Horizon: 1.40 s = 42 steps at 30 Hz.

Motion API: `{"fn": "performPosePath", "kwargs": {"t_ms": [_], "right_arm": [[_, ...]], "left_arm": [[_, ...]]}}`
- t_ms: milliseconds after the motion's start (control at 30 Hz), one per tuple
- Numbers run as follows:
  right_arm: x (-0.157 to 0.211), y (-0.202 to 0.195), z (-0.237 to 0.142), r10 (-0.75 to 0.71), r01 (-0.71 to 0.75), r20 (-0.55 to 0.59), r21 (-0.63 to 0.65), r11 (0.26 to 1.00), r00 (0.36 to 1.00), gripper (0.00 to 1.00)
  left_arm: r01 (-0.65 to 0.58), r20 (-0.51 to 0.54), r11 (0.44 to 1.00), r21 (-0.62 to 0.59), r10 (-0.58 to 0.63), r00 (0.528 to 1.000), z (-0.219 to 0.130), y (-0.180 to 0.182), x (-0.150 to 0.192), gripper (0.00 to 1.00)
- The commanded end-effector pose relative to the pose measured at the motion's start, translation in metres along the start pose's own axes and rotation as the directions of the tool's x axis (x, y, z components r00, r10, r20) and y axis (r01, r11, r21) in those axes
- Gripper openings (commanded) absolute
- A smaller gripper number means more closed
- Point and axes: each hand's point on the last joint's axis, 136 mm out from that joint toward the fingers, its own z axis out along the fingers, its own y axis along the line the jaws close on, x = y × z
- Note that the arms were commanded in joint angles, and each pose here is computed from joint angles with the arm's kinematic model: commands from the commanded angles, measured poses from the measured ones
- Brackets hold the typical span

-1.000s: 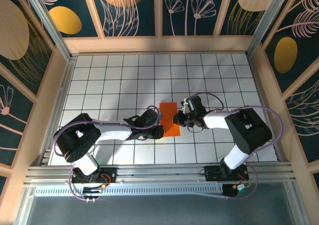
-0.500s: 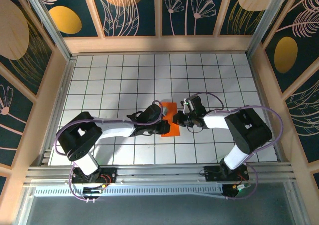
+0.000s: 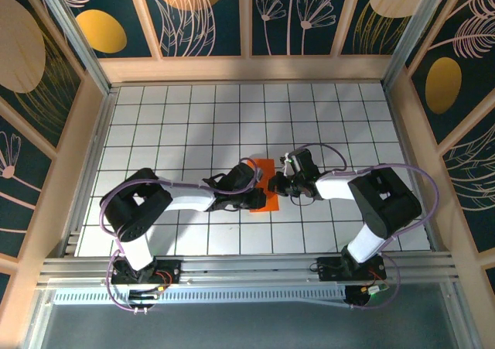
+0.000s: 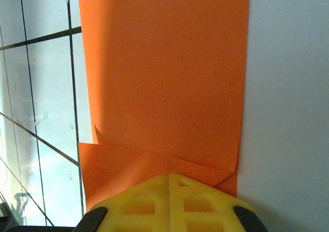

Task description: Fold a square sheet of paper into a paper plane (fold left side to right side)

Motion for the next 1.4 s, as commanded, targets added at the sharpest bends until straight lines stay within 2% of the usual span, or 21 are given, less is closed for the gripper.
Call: {"fn": "performPosePath", "kwargs": {"t_ms": [0,200,467,1067,1367], "right_arm": [[0.026,-0.031,0.008,0.054,-0.045,-0.072,0.118,0.992,0.996,0.00],[0.028,-0.035,0.009,0.055,-0.045,-0.077,0.132,0.990,0.995,0.00],[0.030,-0.043,0.009,0.059,-0.044,-0.085,0.164,0.985,0.995,0.00],[0.031,-0.063,0.005,0.087,-0.067,-0.089,0.203,0.977,0.992,0.00],[0.030,-0.063,0.003,0.086,-0.067,-0.090,0.199,0.978,0.992,0.00]], "left_arm": [[0.014,0.024,1.000,0.018,-0.015,1.000,0.005,-0.006,-0.008,0.00],[0.021,0.037,1.000,-0.007,-0.020,0.999,0.009,-0.001,-0.011,0.00],[0.021,0.011,0.999,-0.045,-0.021,1.000,0.008,0.013,0.002,0.00],[-0.003,-0.023,0.998,-0.063,0.001,1.000,-0.017,0.034,0.036,0.00],[0.005,-0.028,0.991,-0.130,-0.009,1.000,-0.026,0.056,0.050,0.00]]}}
